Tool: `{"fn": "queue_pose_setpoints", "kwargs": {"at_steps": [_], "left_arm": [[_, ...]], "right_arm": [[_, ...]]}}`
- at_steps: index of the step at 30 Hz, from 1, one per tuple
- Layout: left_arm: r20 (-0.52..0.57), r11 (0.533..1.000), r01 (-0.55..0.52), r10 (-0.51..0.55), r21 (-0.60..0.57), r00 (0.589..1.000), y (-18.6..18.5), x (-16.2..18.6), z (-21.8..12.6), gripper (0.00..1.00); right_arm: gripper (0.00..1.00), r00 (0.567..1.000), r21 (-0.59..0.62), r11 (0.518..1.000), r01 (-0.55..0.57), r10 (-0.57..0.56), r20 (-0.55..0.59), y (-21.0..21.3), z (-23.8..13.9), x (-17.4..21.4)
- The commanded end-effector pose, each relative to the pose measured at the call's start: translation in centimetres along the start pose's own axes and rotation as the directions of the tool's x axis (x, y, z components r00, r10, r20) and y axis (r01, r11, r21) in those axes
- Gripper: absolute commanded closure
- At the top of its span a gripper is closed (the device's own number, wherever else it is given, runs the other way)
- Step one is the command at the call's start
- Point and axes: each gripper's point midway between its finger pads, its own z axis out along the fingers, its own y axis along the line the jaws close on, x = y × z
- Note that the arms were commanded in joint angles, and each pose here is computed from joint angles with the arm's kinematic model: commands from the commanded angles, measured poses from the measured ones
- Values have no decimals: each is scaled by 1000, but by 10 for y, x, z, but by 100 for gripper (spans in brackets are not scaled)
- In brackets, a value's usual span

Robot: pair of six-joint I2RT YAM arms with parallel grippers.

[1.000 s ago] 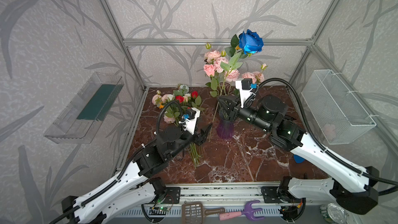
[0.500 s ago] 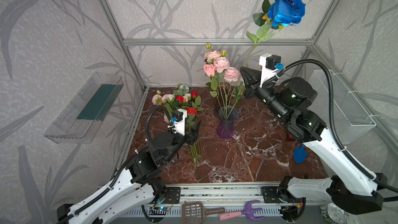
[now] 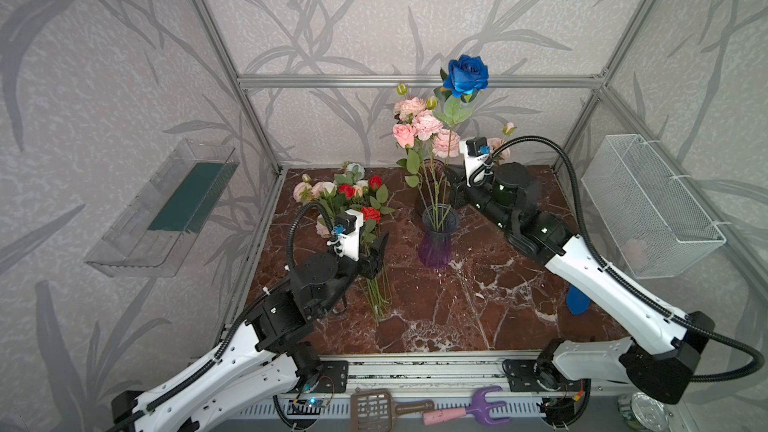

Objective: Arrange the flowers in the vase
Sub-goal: 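Lower the blue rose into the vase with the right gripper while the left withdraws, then open and withdraw the right gripper while the left gripper reaches the rose bunch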

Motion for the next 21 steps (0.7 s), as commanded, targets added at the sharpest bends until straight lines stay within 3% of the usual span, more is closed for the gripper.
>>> {"fn": "queue_pose_setpoints", "kwargs": {"at_steps": [1,8,11,21], "left_arm": [[10,1000,14,-13,-23,1000,4,-5,-2,38],[-6,999,16,-16,-28,1000,4,3,2,38],[-10,999,16,-17,-28,1000,4,4,3,38],[-24,999,16,-17,-28,1000,3,8,7,38]], "right_arm": [[98,999,10,999,-43,43,6,-4,-1,10],[92,996,63,996,-68,72,-59,-15,2,51],[85,994,79,994,-76,82,-76,-18,2,60],[79,995,84,993,-89,91,-29,-21,-11,53]]}}
